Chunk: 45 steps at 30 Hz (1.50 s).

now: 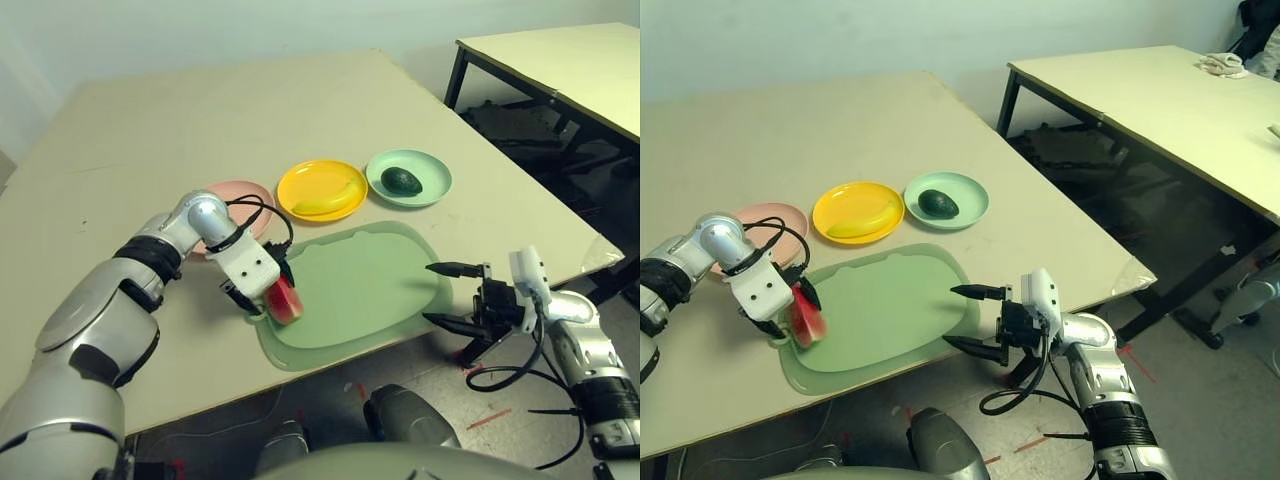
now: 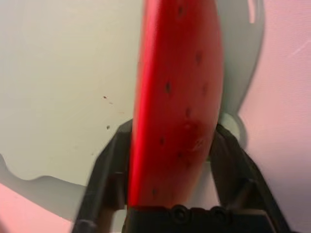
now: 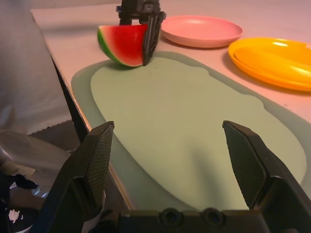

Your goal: Place the fruits into color-matched plates.

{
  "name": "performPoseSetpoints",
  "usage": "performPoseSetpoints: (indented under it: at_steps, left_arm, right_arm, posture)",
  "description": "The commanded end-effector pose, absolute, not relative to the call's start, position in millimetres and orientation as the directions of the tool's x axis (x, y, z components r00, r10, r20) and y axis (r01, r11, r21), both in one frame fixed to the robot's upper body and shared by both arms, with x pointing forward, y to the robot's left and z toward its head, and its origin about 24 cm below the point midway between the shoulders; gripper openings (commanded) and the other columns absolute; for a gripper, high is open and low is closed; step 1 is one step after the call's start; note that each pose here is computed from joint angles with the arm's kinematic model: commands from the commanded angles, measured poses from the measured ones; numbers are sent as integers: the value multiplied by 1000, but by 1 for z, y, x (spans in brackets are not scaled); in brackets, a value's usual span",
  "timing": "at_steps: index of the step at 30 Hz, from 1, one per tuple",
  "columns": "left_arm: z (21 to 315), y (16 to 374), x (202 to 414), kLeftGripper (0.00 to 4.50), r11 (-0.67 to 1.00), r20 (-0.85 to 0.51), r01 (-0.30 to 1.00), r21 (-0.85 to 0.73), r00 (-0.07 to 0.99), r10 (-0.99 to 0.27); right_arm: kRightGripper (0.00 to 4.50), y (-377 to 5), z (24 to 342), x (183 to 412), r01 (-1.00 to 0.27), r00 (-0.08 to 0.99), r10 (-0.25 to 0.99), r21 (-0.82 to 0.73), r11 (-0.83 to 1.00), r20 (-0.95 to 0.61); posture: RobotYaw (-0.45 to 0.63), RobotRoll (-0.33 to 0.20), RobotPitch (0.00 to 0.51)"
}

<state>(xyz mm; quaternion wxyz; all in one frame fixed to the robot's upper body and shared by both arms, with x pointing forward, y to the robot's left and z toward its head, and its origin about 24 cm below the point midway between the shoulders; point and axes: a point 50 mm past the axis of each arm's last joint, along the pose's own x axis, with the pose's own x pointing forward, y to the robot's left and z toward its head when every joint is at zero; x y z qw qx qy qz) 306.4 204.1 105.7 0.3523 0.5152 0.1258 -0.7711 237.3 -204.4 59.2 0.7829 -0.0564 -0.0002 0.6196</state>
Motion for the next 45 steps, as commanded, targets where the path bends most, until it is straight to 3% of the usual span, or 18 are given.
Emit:
performPoseSetpoints:
  at_steps: [1,10,16,28,37,45]
  left_arm:
    - [100,205,305,2362,-719,-888,681,134,-240,-393]
    - [104,206,308,2362,-688,-880,710,151,-221,-422]
    - [127,209,318,2362,-592,-845,773,229,-144,-515]
    - [152,229,324,2362,-494,-838,820,290,-32,-545]
    - [160,267,335,2362,-263,-847,900,347,180,-500]
    - [156,291,346,2362,-83,-856,888,452,405,-321]
  right_arm:
    - [4500,-202,60,236,-971,228,971,-94,221,-73]
    - [4500,-201,61,237,-971,226,971,-99,219,-73]
    - [4500,-201,59,236,-972,223,972,-95,216,-77]
    - [4500,-198,59,242,-972,220,973,-95,213,-70]
    - [4500,-206,65,253,-939,341,940,-62,340,-10]
    - [4500,-204,71,257,-909,414,910,-39,415,37]
  posture:
    - [-333,0,0]
    - [-328,0,0]
    - [-328,0,0]
    - [-298,0,6]
    - [-283,0,5]
    - [-281,0,2]
